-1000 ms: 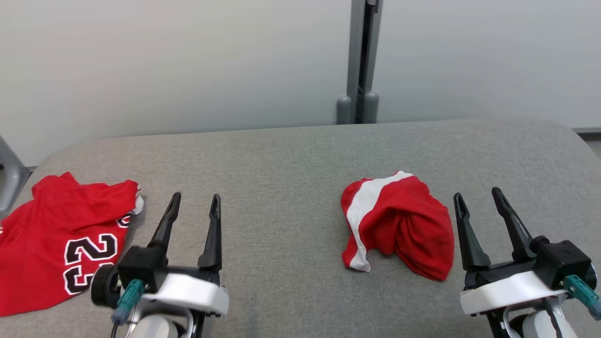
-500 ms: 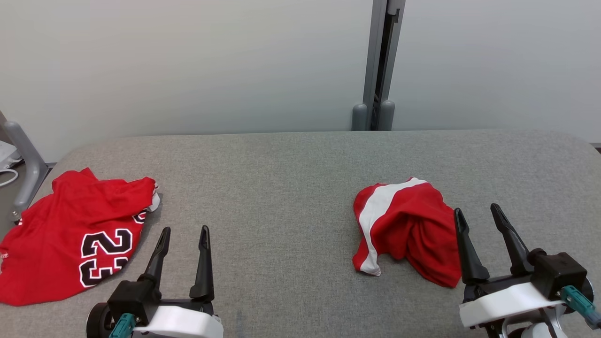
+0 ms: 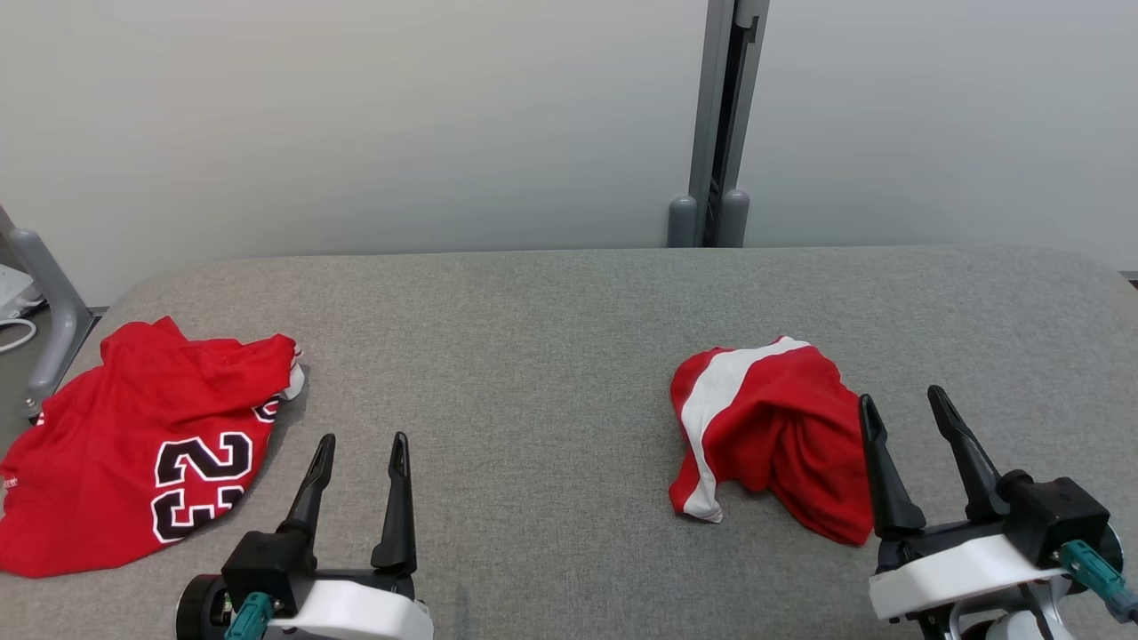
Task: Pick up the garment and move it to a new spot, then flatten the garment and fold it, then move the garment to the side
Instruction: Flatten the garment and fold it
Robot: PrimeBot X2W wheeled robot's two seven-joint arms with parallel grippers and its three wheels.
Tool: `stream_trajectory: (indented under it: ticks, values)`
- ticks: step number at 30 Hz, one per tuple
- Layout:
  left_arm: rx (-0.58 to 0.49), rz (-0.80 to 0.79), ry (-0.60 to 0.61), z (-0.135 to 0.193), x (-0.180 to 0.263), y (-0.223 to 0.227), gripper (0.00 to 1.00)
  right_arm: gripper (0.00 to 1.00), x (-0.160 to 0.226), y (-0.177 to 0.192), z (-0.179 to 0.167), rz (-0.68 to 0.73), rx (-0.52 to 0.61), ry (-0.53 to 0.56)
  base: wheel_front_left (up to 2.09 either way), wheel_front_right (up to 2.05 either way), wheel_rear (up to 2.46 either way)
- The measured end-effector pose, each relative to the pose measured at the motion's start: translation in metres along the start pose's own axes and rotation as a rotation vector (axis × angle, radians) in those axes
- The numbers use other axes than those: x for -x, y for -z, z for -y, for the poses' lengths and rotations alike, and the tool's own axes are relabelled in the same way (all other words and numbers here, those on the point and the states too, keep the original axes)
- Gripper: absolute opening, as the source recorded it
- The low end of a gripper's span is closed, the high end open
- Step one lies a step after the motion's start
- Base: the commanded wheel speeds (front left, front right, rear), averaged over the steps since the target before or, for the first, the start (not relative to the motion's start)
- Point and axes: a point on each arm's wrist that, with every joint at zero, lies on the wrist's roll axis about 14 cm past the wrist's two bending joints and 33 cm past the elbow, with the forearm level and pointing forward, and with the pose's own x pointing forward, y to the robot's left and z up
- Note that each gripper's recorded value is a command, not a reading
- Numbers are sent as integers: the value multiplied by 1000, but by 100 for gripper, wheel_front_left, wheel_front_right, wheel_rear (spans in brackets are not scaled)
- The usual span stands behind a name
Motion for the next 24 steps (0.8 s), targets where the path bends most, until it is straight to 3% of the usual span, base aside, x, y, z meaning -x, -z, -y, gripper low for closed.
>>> stream_trajectory:
  ticks: [8, 16, 24]
  values:
    - [2, -12, -1, 1, 2, 4, 100, 100, -1, 18, -15, -54, -12, -46, 0, 0, 0]
    - [2, -22, -36, -10, 5, 6, 100, 100, 6, 98, -65, -330, -33, -202, 0, 0, 0]
    - [-4, -37, -92, -27, 13, 9, 100, 100, -6, 137, -70, -461, -32, -225, 0, 0, 0]
